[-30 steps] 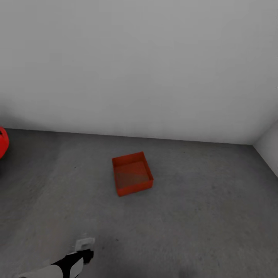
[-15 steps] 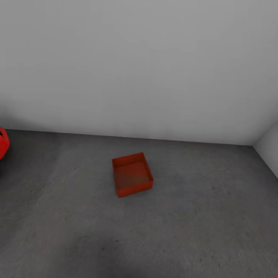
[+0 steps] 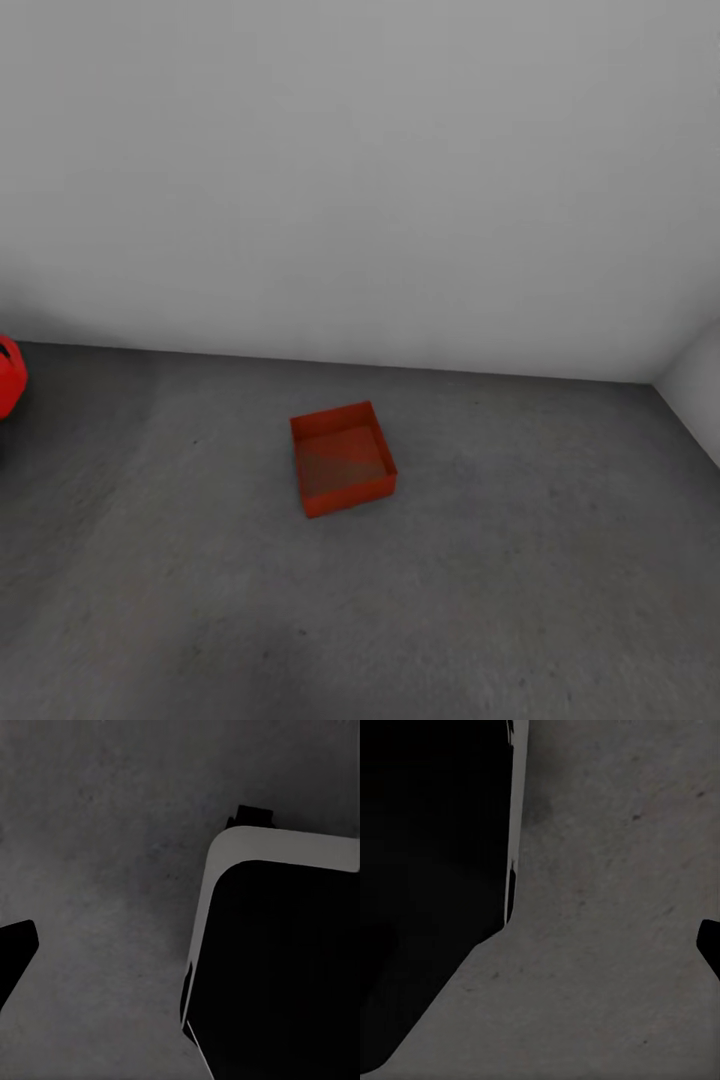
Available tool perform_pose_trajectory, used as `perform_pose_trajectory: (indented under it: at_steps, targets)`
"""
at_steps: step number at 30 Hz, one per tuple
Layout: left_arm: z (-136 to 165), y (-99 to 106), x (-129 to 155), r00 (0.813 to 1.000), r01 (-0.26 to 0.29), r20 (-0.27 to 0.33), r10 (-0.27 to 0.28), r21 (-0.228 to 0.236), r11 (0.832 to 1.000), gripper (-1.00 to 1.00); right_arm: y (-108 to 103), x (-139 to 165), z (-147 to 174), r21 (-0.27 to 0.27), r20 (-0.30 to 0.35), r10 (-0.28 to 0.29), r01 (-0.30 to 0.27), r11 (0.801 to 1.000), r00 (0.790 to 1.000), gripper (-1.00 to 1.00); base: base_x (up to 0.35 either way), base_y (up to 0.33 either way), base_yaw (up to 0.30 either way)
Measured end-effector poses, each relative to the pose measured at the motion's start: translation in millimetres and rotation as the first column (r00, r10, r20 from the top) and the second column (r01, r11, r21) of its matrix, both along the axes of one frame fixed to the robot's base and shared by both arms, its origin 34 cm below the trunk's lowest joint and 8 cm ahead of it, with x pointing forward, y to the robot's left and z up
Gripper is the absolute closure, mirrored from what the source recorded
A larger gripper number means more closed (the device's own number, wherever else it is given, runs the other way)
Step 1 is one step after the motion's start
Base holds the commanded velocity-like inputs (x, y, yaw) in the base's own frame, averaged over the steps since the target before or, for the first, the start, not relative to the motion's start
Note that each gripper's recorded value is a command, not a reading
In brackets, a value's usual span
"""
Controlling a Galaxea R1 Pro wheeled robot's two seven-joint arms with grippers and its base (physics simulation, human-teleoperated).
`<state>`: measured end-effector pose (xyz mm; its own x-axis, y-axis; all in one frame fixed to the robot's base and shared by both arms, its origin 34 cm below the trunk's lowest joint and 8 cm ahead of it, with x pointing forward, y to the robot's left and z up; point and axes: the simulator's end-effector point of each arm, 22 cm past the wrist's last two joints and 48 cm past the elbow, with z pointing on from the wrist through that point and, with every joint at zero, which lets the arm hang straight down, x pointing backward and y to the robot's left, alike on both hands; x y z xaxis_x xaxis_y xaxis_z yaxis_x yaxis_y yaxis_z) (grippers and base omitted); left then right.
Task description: Move the two storage containers from the living room to the garage. In the garage, place one container on the floor and stack the other container on top of it (either order is fine).
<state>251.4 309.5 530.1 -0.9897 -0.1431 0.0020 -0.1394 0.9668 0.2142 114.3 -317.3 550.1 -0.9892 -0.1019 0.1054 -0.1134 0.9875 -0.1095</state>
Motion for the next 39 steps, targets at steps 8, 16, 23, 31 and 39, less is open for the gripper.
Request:
perform_pose_trajectory:
  at_steps: [8,16,23,31,39]
  targets:
    - [1.6,-0.2,5.9,1.0,0.002,0.015,-0.002,0.0,1.0,-1.0,20.1,4.3,-1.7,0.038,0.011,-0.004,0.003,0.999,1.0,-1.0,0.0,0.0,0.0]
    - [3.3,0.3,11.2,1.0,0.003,0.028,-0.003,0.0,1.0,-1.0,32.4,8.6,-2.4,0.076,0.02,-0.008,0.006,0.997,1.0,-1.0,0.0,0.0,0.0]
    - [4.8,0.1,15.5,0.999,0.001,0.038,-0.001,0.0,1.0,-1.0,37.6,13.2,-2.6,0.088,0.035,-0.01,0.006,0.996,0.999,-1.0,0.0,0.0,0.0]
    - [6.5,0.1,21.3,0.999,0.002,0.052,-0.002,0.0,1.0,-1.0,47.0,13.1,-2.6,0.089,0.026,-0.018,0.016,0.996,0.999,-1.0,0.0,0.0,0.0]
    - [8.4,0.3,26.5,0.998,0.002,0.065,-0.002,0.0,1.0,-1.0,52.6,17.4,-2.6,0.099,0.035,-0.019,0.016,0.995,0.999,-1.0,0.0,0.0,-0.007]
